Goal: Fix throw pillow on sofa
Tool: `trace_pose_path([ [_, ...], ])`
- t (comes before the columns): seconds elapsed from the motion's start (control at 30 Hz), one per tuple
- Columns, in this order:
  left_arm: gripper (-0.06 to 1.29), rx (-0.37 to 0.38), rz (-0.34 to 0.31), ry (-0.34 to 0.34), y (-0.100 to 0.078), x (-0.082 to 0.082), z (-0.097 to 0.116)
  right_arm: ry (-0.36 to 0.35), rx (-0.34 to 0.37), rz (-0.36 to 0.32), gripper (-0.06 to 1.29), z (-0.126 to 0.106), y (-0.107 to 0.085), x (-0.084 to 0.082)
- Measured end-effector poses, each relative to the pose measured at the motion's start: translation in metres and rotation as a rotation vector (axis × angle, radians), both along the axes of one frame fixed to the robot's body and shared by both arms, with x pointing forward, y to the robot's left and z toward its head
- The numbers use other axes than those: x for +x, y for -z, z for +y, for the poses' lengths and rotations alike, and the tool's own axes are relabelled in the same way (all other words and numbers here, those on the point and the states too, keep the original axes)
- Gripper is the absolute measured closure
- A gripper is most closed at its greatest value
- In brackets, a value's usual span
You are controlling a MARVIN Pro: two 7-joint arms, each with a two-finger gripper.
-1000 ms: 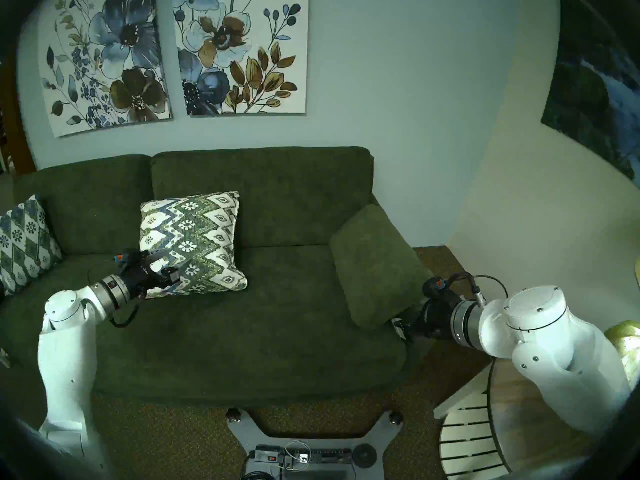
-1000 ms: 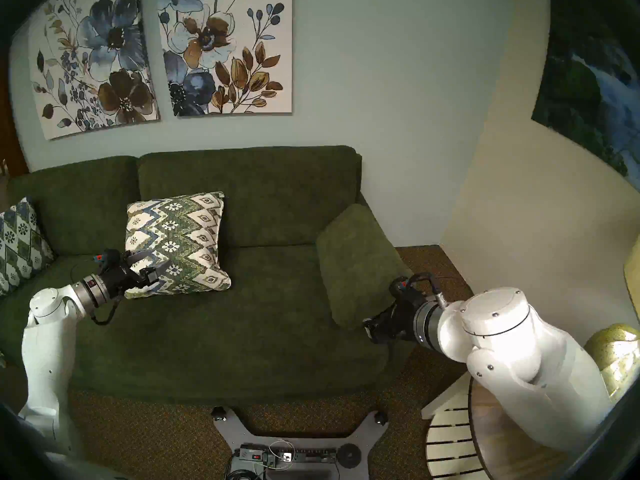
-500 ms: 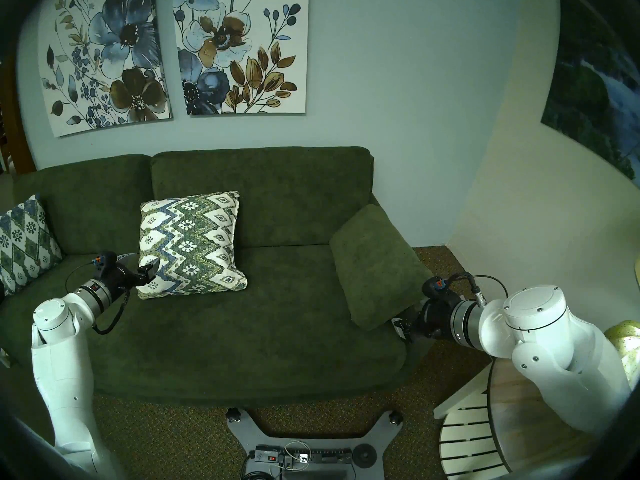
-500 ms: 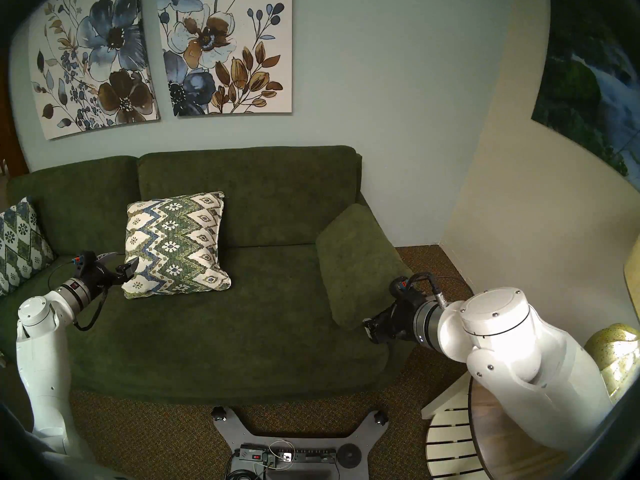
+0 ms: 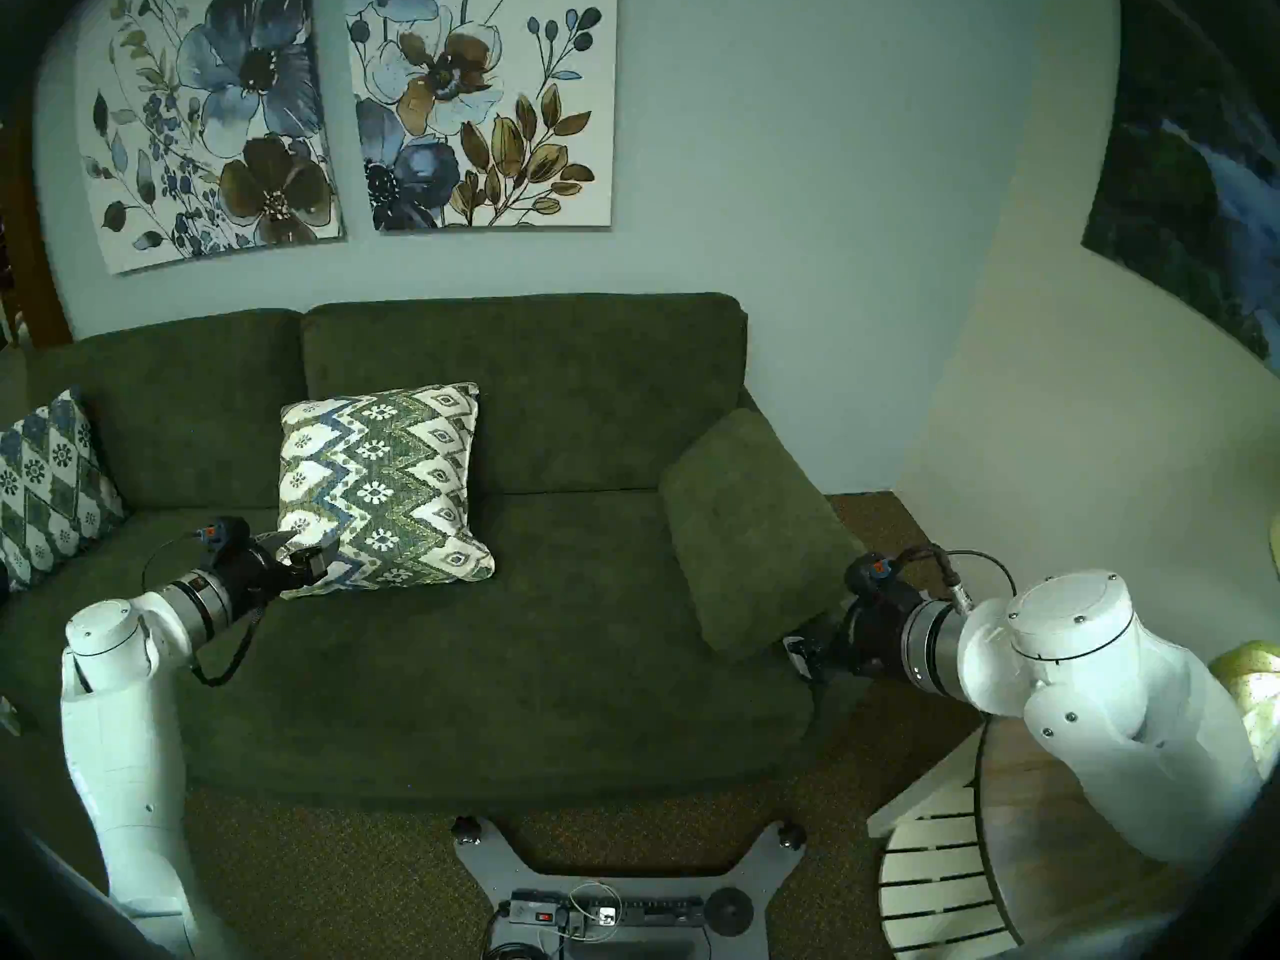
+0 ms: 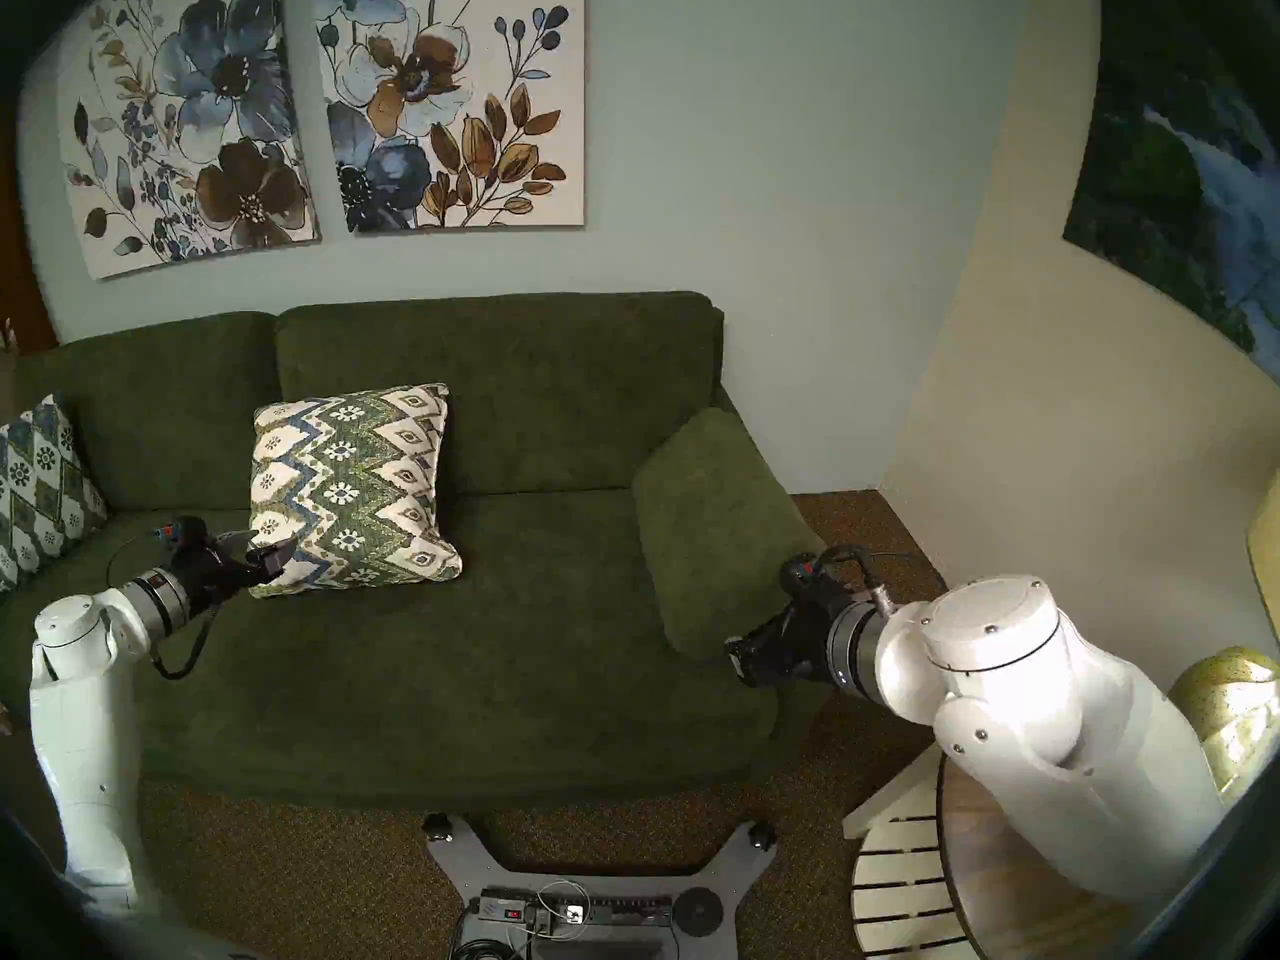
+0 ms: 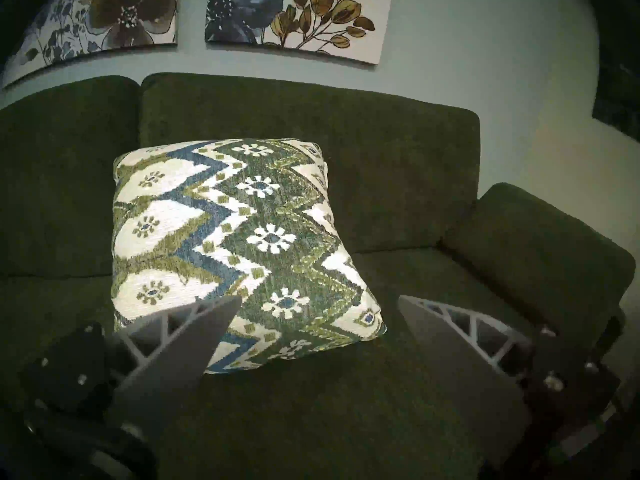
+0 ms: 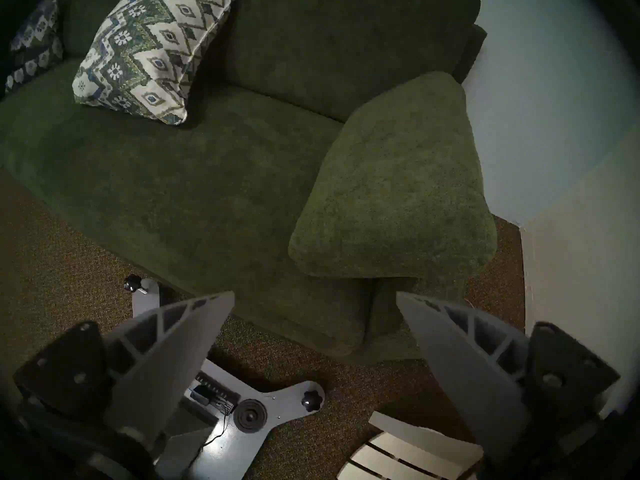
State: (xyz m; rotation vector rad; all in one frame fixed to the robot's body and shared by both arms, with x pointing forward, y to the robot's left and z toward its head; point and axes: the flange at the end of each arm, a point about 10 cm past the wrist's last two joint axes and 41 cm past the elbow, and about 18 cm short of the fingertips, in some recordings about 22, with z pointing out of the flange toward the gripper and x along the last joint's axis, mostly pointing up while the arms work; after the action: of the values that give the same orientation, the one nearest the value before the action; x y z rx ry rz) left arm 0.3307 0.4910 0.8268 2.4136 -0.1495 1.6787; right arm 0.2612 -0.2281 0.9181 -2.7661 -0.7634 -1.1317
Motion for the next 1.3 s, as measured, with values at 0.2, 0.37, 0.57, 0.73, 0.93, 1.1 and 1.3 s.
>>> trace_pose_path([
  [0.2,0.00,-0.003,0.015,0.040,-0.001,0.001,-0.003,0.000,0.000,0.000,0.01,0.000,0.000,0.000],
  [0.37,0.00,-0.002,0.021,0.056,-0.002,0.001,-0.003,0.000,0.000,0.000,0.01,0.000,0.000,0.000],
  [0.57,0.00,0.004,0.018,0.062,-0.003,0.000,-0.001,0.000,0.000,0.000,0.01,0.000,0.000,0.000],
  [0.73,0.00,0.006,0.016,0.063,-0.004,0.000,-0.001,-0.009,0.004,0.044,0.01,0.000,0.015,0.003],
  [0.93,0.00,0.008,0.015,0.065,-0.004,0.000,0.000,-0.026,0.033,0.074,0.01,0.007,0.035,0.009],
  [1.1,0.00,0.008,0.015,0.066,-0.004,0.000,0.000,-0.036,0.068,0.066,0.01,0.017,0.041,0.015],
  [1.3,0.00,0.008,0.015,0.067,-0.004,0.000,0.000,-0.051,0.118,0.035,0.00,0.031,0.039,0.026],
])
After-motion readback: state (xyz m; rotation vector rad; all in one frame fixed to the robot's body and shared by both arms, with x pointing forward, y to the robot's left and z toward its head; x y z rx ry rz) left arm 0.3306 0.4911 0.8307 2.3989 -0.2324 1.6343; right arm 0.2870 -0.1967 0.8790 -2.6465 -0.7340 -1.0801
